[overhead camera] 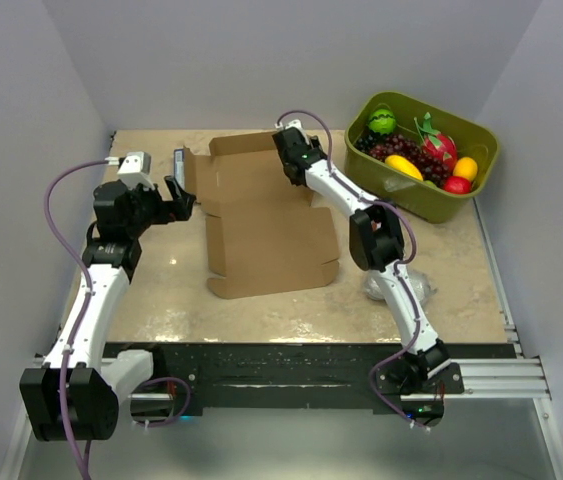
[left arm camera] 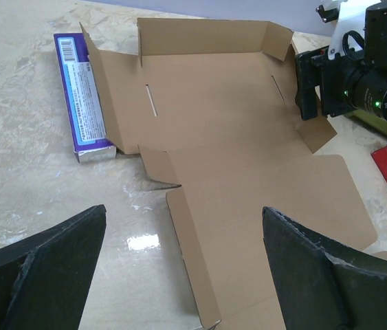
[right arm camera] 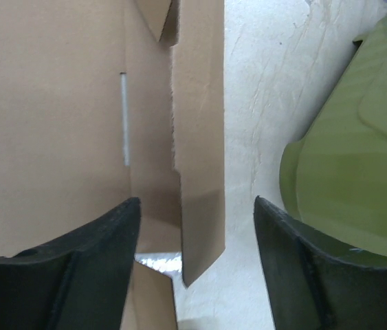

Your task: Fold the paper box

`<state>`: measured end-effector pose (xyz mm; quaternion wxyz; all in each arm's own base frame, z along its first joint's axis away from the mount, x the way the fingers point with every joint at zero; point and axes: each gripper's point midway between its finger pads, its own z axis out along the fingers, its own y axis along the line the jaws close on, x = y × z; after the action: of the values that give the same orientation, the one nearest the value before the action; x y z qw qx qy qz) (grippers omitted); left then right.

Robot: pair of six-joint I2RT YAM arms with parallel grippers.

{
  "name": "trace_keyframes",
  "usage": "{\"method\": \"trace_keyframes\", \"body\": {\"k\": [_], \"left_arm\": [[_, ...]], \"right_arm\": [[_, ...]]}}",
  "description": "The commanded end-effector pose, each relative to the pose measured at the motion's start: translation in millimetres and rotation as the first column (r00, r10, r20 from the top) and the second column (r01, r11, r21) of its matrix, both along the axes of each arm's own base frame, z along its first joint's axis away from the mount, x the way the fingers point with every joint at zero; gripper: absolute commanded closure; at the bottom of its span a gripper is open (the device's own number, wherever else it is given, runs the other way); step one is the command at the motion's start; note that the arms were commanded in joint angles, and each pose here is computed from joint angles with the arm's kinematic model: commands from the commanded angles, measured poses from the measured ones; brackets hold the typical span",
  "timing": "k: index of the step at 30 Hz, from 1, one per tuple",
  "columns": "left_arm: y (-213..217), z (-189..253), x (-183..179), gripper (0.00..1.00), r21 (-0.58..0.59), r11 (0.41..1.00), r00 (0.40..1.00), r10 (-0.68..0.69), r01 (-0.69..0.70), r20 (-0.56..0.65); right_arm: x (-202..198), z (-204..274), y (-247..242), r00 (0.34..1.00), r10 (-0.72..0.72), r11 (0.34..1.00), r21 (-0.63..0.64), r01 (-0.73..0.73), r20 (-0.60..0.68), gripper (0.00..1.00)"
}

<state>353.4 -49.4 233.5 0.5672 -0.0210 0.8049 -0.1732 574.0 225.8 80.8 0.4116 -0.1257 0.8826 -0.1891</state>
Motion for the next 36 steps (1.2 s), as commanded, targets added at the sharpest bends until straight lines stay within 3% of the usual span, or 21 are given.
{"method": "trace_keyframes", "body": {"k": [1, 8, 10, 14, 25, 26, 29, 36], "left_arm": [[-3.0, 3.7, 2.6, 0.00, -0.012, 1.000, 1.000, -0.015, 0.015, 0.018], [-3.7, 2.8, 3.5, 0.00, -0.010, 1.000, 1.000, -0.020, 0.020, 0.015], [-4.2, 2.3, 3.5, 0.00, -0.011, 1.000, 1.000, -0.023, 0.023, 0.014], [-5.7, 1.7, 3.8, 0.00, -0.016, 0.999, 0.999, -0.033, 0.033, 0.012], [15.9, 15.3, 5.4, 0.00, -0.141, 0.989, 0.998, -0.028, 0.037, 0.064], [18.9, 15.5, 5.9, 0.00, -0.140, 0.990, 0.998, -0.022, 0.031, 0.065], [18.4, 13.6, 5.1, 0.00, -0.125, 0.991, 0.997, -0.036, 0.044, 0.068], [22.5, 16.2, 5.2, 0.00, -0.092, 0.995, 0.997, -0.027, 0.034, 0.076]], "right_arm": [[22.4, 35.3, -2.0, 0.994, 0.005, 1.000, 0.000, -0.005, 0.112, 0.35], [25.6, 26.4, -2.2, 0.995, 0.033, 0.999, -0.027, -0.030, 0.098, 0.66], [24.5, 27.5, -1.3, 0.995, 0.037, 0.999, -0.026, -0.034, 0.097, 0.80], [21.7, 37.4, -0.5, 0.994, 0.043, 0.999, -0.008, -0.042, 0.104, 1.00], [-18.3, 143.4, -0.6, 0.974, 0.060, 0.977, 0.188, -0.102, 0.217, 1.00], [-27.0, 171.4, -0.5, 0.965, 0.053, 0.963, 0.243, -0.118, 0.258, 1.00], [-46.0, 191.6, -2.0, 0.959, 0.064, 0.940, 0.306, -0.150, 0.275, 1.00], [-110.7, 265.8, 0.9, 0.914, 0.137, 0.818, 0.476, -0.322, 0.382, 1.00]]}}
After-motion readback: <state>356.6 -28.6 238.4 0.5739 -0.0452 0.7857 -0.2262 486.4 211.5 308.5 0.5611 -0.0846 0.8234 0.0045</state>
